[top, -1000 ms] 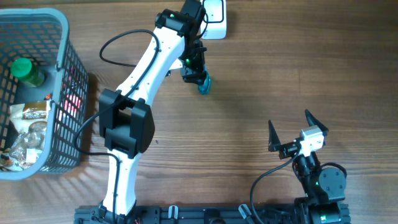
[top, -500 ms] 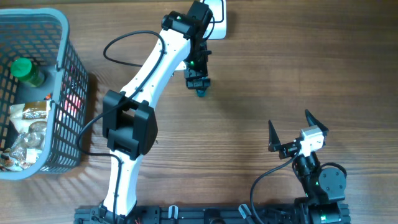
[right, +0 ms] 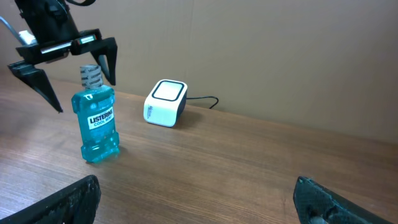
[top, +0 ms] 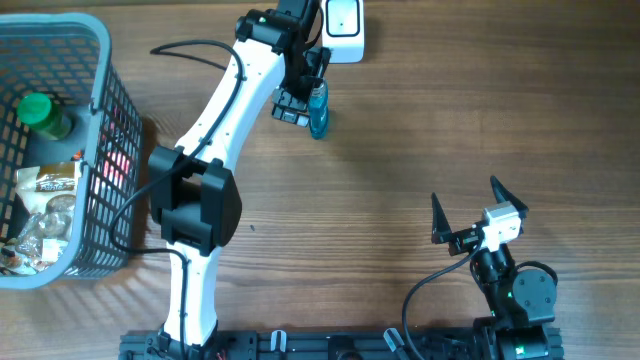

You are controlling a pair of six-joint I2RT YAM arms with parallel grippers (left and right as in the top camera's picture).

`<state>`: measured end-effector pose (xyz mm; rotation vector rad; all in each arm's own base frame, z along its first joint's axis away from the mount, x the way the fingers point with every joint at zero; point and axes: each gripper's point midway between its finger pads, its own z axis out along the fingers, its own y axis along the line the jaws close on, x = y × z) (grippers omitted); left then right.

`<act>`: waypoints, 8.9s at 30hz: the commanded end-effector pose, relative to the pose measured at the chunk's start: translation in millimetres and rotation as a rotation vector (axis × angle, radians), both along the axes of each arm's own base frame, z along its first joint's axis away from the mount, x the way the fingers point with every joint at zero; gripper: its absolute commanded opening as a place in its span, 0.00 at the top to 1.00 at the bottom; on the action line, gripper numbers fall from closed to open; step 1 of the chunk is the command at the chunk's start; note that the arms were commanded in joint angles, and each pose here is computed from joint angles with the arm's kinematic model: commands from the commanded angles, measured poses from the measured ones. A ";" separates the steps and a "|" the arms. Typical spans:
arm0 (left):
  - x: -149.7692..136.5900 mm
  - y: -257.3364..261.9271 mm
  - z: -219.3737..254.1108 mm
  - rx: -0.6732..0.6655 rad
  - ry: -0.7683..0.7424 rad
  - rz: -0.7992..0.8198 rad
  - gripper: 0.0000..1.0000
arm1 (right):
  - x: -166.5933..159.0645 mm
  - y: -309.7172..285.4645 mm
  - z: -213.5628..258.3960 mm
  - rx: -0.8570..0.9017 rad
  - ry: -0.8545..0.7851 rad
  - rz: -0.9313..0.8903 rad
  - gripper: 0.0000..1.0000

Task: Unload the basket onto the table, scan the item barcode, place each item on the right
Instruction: 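Set the bottle upright beside the scanner and open the left gripper, then return the left gripper into the basket toward the green-lidded jar, then grasp the green-lidded jar by its lid with the left gripper, then carry the jar to the scanner and place it beside the bottle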

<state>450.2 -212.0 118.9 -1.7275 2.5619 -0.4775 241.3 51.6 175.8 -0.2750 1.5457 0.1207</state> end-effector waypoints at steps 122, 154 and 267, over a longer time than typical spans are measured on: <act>-84.1 530.8 -115.6 0.510 0.263 0.934 0.00 | -0.9 1.6 1.7 -0.005 -0.010 0.012 0.00; -43.9 485.6 64.6 0.577 -0.176 -0.111 0.00 | -0.9 1.6 1.8 -0.005 -0.011 0.012 0.00; -51.0 378.3 252.5 0.813 -0.791 -0.716 0.49 | -0.9 1.6 1.8 -0.005 -0.011 0.012 0.00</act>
